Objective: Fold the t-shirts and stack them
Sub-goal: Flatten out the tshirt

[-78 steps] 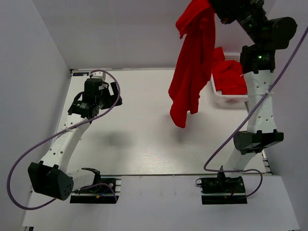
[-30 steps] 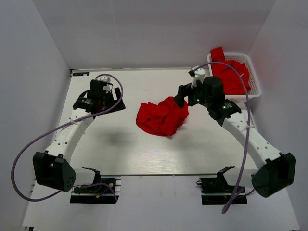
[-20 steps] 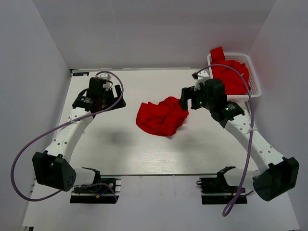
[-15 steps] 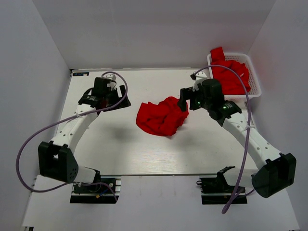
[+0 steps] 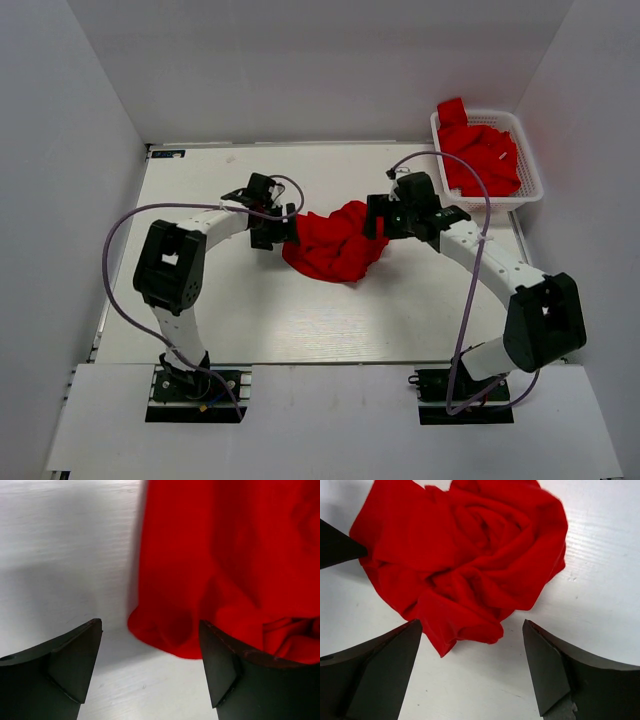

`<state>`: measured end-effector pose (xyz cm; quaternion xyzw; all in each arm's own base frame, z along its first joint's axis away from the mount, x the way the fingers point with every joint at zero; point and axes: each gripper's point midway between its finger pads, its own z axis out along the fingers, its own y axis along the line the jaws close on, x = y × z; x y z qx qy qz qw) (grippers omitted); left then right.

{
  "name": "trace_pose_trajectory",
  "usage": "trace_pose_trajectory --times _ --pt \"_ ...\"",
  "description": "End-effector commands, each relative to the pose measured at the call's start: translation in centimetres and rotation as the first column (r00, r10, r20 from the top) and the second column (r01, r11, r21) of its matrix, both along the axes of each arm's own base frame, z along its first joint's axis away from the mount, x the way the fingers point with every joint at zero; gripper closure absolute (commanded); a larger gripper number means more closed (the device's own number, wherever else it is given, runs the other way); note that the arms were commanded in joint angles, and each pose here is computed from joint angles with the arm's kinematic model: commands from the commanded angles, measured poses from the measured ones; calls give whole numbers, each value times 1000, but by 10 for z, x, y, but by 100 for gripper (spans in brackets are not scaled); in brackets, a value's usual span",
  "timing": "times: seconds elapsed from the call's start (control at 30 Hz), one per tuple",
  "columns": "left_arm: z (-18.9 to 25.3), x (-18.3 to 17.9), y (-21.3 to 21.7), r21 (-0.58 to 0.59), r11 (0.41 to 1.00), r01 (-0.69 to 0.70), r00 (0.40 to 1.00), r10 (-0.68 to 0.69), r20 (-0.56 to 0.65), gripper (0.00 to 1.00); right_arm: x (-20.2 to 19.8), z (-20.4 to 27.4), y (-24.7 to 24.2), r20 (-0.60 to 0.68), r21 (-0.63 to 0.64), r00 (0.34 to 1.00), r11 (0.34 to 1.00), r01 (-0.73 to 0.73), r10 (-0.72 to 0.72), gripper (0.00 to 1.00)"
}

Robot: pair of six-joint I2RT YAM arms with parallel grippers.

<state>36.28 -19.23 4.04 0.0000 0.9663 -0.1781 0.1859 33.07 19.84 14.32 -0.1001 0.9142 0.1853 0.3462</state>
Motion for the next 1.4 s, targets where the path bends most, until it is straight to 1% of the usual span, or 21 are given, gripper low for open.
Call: trace_pose_trajectory --times 0.0,0.07,0.13,0.17,0.2,0.23,0.27,0.3,0.33,0.37,0.5,0.57,0.63,0.67,0.7,0.77,0.83,0.97,1.13,1.27,1.37 --pt "7 13 -14 16 1000 8 999 -9 45 13 1 -13 9 -67 52 997 998 47 -44 14" --pt "-7 13 -12 40 999 3 1000 -3 16 17 1 -18 13 -85 69 996 997 44 -38 16" --pt "-16 11 -11 72 997 2 1000 -3 7 28 -1 -25 18 -109 83 994 996 29 -20 23" --pt "-21 10 -16 76 997 13 1000 -13 -1 37 -1 -25 20 -117 95 993 995 33 -22 30" --pt "-25 7 -14 84 996 15 1000 -13 -21 54 0 -30 20 -131 90 991 995 38 -26 40" --pt "-21 11 -16 79 997 14 1000 -13 -8 66 0 -31 19 -134 89 991 995 39 -27 59" --pt "-23 11 -18 92 996 19 1000 -18 -14 79 1 -31 20 -140 93 990 995 46 -33 70" --pt "-20 11 -19 93 995 19 1000 -18 -17 100 1 -30 21 -137 96 990 994 46 -33 79" --pt "-22 11 -15 112 994 12 1000 -10 -19 100 3 -30 19 -131 87 990 995 54 -42 93" --pt "-18 16 -14 122 993 2 1000 -2 -1 100 4 -26 19 -115 84 992 995 53 -43 100" --pt "22 31 -11 115 993 -36 993 22 116 100 21 -4 1 -11 40 992 991 127 -127 100" --pt "52 43 -11 92 994 -54 976 32 217 100 29 21 -7 82 40 984 987 157 -160 100" --pt "102 53 -10 40 996 -82 933 63 353 100 39 50 -19 188 34 960 978 205 -208 100" --pt "116 55 -3 50 993 -108 912 79 402 100 44 66 -35 249 21 931 962 272 -268 100" --pt "152 56 1 18 993 -119 870 96 483 100 45 85 -41 304 26 912 959 282 -277 100" --pt "183 56 12 10 987 -159 822 127 555 100 45 122 -61 404 47 848 933 356 -344 100" --pt "224 48 27 -13 979 -206 757 167 632 100 46 145 -70 461 60 812 925 375 -359 100" --pt "291 30 51 -67 963 -259 634 222 741 100 31 210 -93 607 134 690 907 399 -393 100" --pt "350 4 98 -82 914 -398 488 286 825 100 10 280 -130 737 186 513 861 473 -441 100" --pt "391 -22 131 -122 869 -480 376 329 866 100 -13 317 -167 779 235 372 786 571 -504 100" --pt "423 -42 143 -167 864 -476 304 339 890 100 -29 342 -172 809 258 329 797 546 -487 100"
